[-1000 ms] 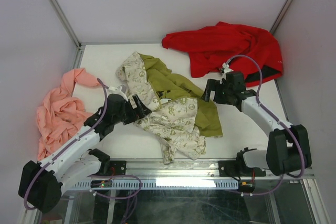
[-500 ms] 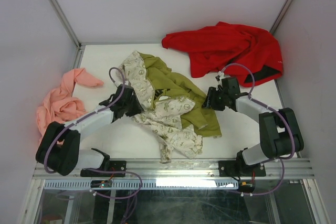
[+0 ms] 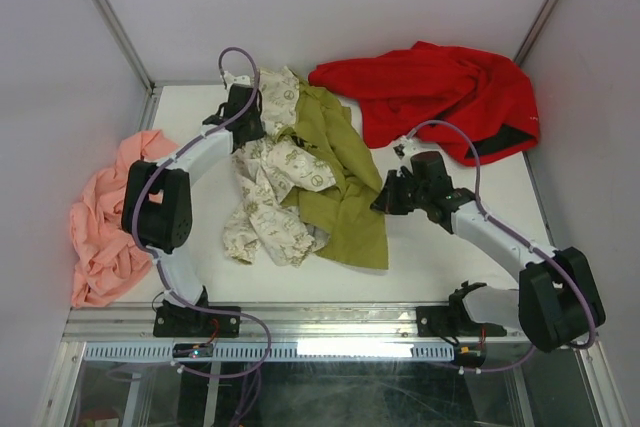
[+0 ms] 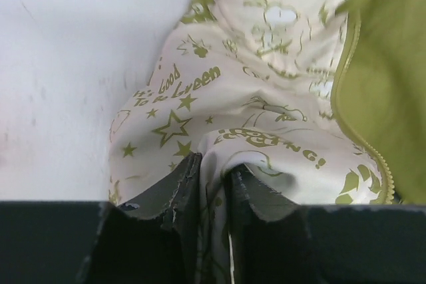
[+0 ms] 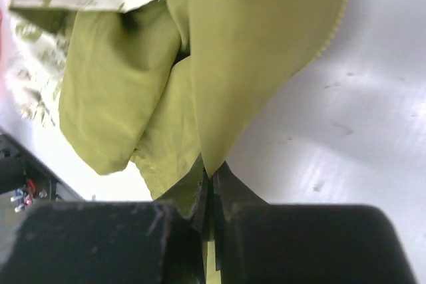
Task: Zip up the jacket
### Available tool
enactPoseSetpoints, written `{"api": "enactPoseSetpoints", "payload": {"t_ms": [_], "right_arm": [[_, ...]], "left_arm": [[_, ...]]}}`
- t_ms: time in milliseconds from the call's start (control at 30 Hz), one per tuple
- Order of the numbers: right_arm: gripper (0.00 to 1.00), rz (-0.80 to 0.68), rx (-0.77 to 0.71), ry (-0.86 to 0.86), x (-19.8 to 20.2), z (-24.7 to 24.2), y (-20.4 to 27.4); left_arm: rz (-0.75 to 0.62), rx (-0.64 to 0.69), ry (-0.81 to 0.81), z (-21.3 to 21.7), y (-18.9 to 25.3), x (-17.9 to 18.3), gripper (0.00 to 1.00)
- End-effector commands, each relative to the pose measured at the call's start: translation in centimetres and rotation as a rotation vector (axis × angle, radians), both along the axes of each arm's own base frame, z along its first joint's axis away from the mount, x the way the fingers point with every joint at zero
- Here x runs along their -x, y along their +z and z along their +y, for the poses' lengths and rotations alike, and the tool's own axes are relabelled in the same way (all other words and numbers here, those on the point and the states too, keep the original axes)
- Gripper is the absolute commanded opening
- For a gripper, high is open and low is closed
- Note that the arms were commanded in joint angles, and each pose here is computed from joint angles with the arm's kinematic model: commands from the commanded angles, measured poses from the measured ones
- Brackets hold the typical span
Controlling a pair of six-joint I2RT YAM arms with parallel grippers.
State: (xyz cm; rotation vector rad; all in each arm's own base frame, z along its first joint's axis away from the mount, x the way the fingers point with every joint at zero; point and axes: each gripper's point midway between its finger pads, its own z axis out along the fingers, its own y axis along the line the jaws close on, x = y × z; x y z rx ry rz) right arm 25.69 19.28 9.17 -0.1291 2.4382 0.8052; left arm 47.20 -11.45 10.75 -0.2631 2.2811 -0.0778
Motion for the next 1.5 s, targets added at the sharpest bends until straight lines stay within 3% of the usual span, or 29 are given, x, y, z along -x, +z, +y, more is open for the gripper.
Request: {"api": "enactPoseSetpoints", "payload": {"t_ms": [0, 133, 267, 400, 600, 1033, 1267, 1467], "right_arm": [[0.00, -0.058, -0.057, 0.020, 0.6, 2.5, 2.7], [0.00, -0.063, -0.046, 0.010, 0.5, 3.0, 2.3], [0.00, -0.061, -0.024, -0.008, 0.1, 2.7, 1.4], [0.00, -0.069, -0.019, -0.016, -0.2, 2.6, 0.7], [0.00, -0.071, 0.011, -0.033, -0.5, 2.2, -0.7], [0.00, -0.067, 0.036, -0.056, -0.6, 1.7, -1.7], [0.01, -0.069, 0.043, -0.064, -0.7, 1.5, -1.7], [0.02, -0.066, 0.041, -0.063, -0.8, 1.6, -1.8]], "left_arm": [[-0.110, -0.136, 0.018, 1.9, 4.9, -2.4, 0.29], [-0.094, -0.099, 0.002, 1.3, 5.1, -0.1, 0.51], [-0.072, -0.057, -0.018, -0.7, 5.6, 3.4, 0.61], [-0.095, -0.022, -0.153, -6.3, 7.0, 7.6, 0.71], [-0.105, 0.010, -0.350, -13.7, 7.9, 12.2, 0.78], [-0.029, -0.149, -0.479, -21.4, 1.3, 12.6, 0.79], [-0.052, -0.266, -0.388, -19.1, 0.3, 11.7, 0.75], [-0.088, -0.277, -0.345, -17.6, 1.4, 11.6, 0.58]]}}
